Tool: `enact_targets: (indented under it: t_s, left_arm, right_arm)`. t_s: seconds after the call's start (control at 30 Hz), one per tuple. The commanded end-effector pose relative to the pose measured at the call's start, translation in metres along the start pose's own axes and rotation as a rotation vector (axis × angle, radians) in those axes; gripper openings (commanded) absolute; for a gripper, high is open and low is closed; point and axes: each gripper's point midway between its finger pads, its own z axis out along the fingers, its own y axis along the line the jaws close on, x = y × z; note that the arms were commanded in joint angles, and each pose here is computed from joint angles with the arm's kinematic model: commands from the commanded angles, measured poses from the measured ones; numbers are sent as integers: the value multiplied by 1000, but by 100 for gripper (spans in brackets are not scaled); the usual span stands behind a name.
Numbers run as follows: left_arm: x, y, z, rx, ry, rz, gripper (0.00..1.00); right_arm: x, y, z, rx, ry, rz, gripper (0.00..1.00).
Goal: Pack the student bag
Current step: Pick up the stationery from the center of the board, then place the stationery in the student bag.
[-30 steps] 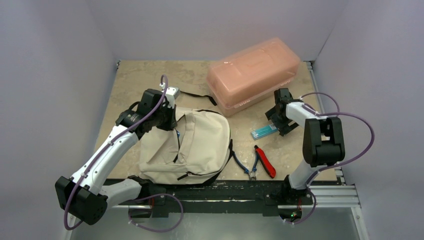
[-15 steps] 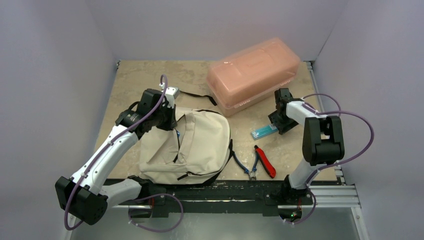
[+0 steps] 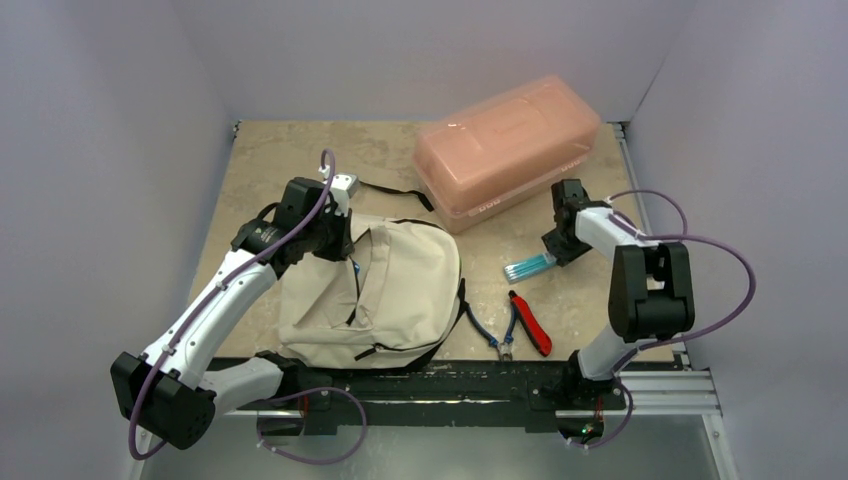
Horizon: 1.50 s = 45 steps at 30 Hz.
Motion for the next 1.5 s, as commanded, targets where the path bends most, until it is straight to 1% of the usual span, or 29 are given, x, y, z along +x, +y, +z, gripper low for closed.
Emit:
enact_targets:
  t_s: [0.0, 0.07, 0.1, 0.23, 0.33, 0.5, 0.57, 0.67, 0.77, 0.83, 0.87, 0.9, 0.97, 1.0, 1.07, 1.13, 1.27, 1.33, 1.4, 1.47]
  left_arm:
    - [-24, -8, -5, 36, -84, -10, 0]
    - [-24, -8, -5, 34, -85, -9, 0]
    - [-24, -8, -5, 34, -85, -9, 0]
    - [-24, -7, -4, 32, -81, -10, 0]
    - [-24, -7, -3, 30, -82, -12, 0]
    - [-24, -6, -3, 29, -79, -17, 0]
    - [-25, -6, -3, 27, -84, -16, 0]
    - [-25, -4, -4, 20, -88, -20, 0]
    - [-27, -2, -6, 12, -100, -23, 0]
    - [-28, -3, -8, 12, -116, -25, 0]
    - [-29, -2, -9, 11, -123, -26, 0]
    - [-29, -2, -9, 9, -126, -28, 0]
    - [-28, -1, -8, 2, -126, -31, 0]
    - [-28, 0, -8, -1, -126, -32, 0]
    - [-28, 1, -9, -5, -129, -35, 0]
    - [-29, 1, -9, -6, -136, -36, 0]
    - [-30, 2, -10, -12, -141, -35, 0]
    - [-31, 2, -10, -13, -143, -37, 0]
    - [-32, 1, -10, -6, -146, -39, 0]
    - [-33, 2, -11, -2, -150, -43, 0]
  right_arm:
    - [-24, 1, -24, -61, -97, -23, 31]
    - [-27, 1, -33, -94, -111, -69, 21]
    - [-28, 3, -39, -123, -123, -92, 17]
    - [-26, 15, -69, -280, -175, -220, 8]
    - [-4, 42, -111, -469, -229, -366, 0]
    - [51, 77, -198, -766, -213, -514, 0]
    - [75, 89, -238, -897, -215, -540, 0]
    - [109, 104, -302, -1139, -216, -573, 0]
    - [139, 123, -347, -1356, -174, -538, 0]
    - [154, 139, -369, -1465, -152, -468, 0]
    - [156, 150, -381, -1507, -166, -413, 0]
    - [158, 159, -387, -1520, -178, -377, 0]
    - [161, 177, -377, -1457, -208, -298, 0]
    - [161, 183, -368, -1414, -198, -220, 0]
    - [165, 196, -355, -1389, -204, -150, 0]
    - [176, 208, -345, -1363, -166, -93, 0]
    - [208, 221, -342, -1363, -102, -81, 0]
    - [226, 217, -343, -1367, -76, -100, 4]
    - [249, 210, -343, -1372, -43, -149, 9]
    - [280, 201, -341, -1388, 18, -244, 11]
